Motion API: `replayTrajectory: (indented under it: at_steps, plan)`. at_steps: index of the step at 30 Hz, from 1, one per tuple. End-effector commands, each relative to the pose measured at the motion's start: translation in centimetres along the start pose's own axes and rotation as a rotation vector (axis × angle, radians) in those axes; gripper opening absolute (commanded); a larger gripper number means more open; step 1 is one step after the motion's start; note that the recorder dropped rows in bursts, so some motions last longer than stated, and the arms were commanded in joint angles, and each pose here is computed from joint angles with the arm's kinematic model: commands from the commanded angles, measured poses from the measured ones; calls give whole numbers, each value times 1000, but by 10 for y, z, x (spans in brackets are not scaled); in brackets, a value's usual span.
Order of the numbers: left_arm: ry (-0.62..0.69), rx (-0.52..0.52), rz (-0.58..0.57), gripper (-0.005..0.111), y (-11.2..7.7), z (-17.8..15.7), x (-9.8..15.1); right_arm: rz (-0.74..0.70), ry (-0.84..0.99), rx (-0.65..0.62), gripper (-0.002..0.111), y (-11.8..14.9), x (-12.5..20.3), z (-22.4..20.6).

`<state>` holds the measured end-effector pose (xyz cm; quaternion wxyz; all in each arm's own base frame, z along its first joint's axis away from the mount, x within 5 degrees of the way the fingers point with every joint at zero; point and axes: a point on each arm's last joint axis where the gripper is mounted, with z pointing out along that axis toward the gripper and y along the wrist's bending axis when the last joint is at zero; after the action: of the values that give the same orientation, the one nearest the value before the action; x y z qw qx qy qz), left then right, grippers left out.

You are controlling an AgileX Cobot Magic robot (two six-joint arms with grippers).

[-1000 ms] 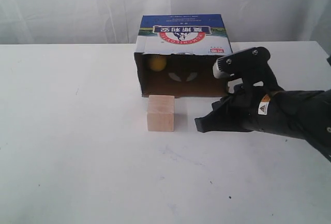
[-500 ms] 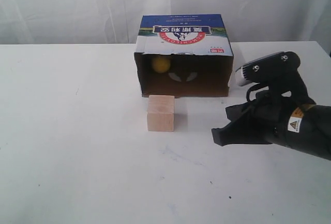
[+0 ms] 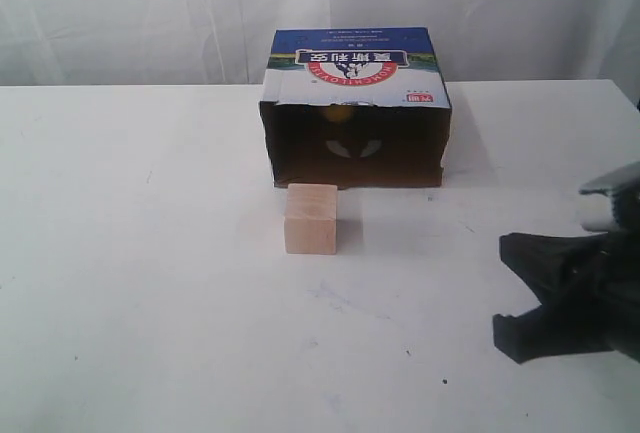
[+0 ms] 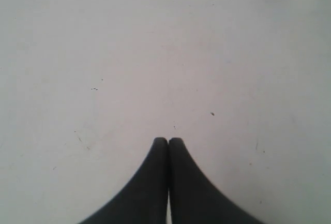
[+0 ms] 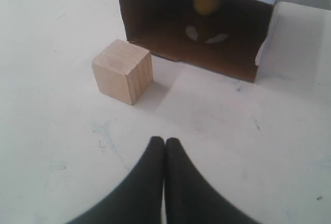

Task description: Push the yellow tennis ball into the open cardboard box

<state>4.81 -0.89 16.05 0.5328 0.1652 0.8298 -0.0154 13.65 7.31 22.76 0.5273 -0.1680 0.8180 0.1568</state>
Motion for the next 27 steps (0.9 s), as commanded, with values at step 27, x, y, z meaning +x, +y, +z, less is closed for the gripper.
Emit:
replayTrajectory:
  at_steps: [27]
  plan:
    - [13,3,7,0,0,0,2,87,-128,152,0,-17,80,-71]
